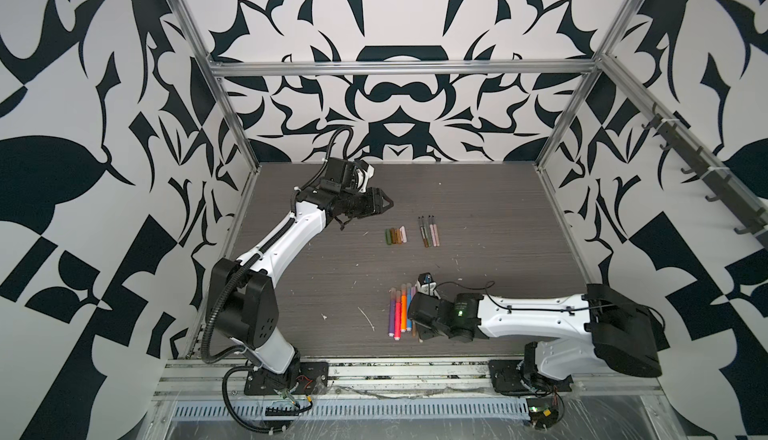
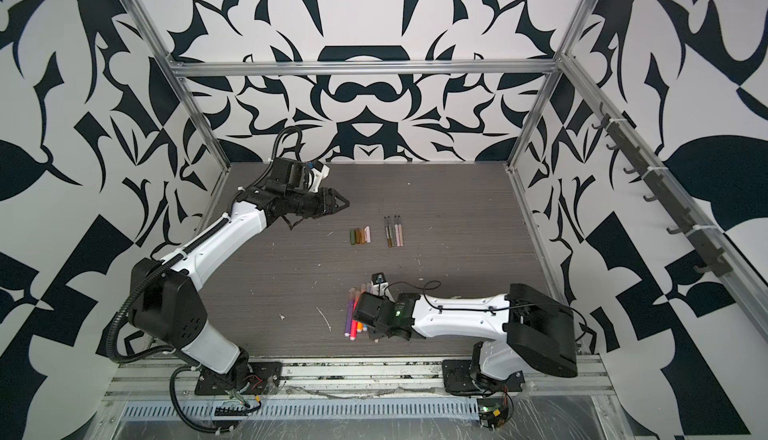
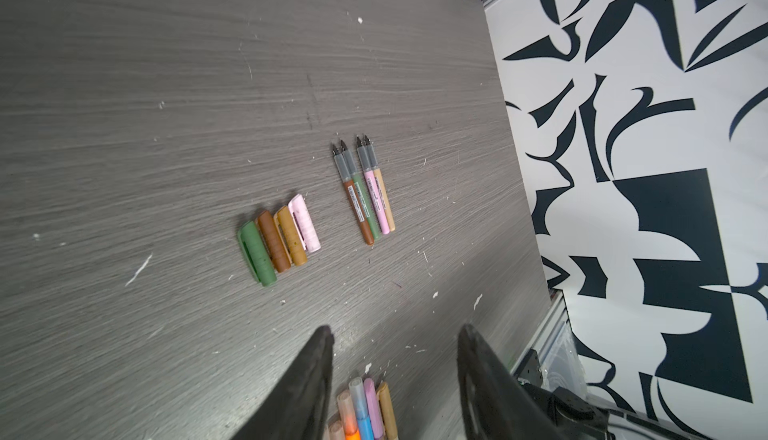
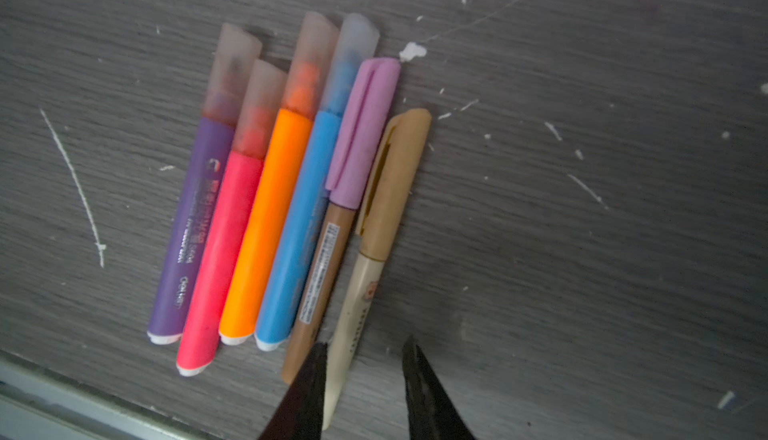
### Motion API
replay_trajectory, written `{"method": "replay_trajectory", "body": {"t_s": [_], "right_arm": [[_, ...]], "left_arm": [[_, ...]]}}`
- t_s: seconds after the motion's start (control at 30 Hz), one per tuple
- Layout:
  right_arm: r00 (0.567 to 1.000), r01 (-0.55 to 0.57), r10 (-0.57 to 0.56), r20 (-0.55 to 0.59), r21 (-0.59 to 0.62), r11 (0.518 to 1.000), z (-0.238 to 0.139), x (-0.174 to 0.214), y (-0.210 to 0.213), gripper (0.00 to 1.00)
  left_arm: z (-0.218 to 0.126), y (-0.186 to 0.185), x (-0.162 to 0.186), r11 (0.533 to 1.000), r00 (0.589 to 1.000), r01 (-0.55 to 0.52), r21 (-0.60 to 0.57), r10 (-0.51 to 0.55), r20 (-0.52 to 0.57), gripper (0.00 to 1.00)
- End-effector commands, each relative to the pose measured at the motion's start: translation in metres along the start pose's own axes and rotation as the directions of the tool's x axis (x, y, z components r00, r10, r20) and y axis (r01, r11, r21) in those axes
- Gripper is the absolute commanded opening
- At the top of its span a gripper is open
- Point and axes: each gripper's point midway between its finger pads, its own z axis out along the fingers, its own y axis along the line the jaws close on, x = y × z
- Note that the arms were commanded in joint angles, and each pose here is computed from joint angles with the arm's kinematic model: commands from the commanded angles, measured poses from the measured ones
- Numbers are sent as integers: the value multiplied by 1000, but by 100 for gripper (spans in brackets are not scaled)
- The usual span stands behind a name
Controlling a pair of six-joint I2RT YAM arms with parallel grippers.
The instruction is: Open the pen caps
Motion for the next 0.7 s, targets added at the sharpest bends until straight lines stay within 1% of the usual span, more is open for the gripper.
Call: {"method": "replay_trajectory", "body": {"t_s": [0.0,0.2,0.37,0.57,0.67], "right_arm": [[999,-31,29,34,53,998,-7,-3,0,34],[1000,-14,13,6,101,995,-1,7,-1,35],[999,-35,35,0,145,989,3,14,-14,35],[997,-73,71,20,158,985,1,19,-31,34],[996,-84,79,37,153,985,-5,15,-31,34]], "left_arm": [[-15,-4,-3,1000,999,-20,-3,20,31,52],[-24,0,-6,1000,999,1,-4,-1,54,52],[-29,3,-11,1000,997,18,9,-19,72,52],[-26,8,-14,997,996,73,37,-75,57,52],[-28,11,-15,997,995,76,28,-78,67,52]]}}
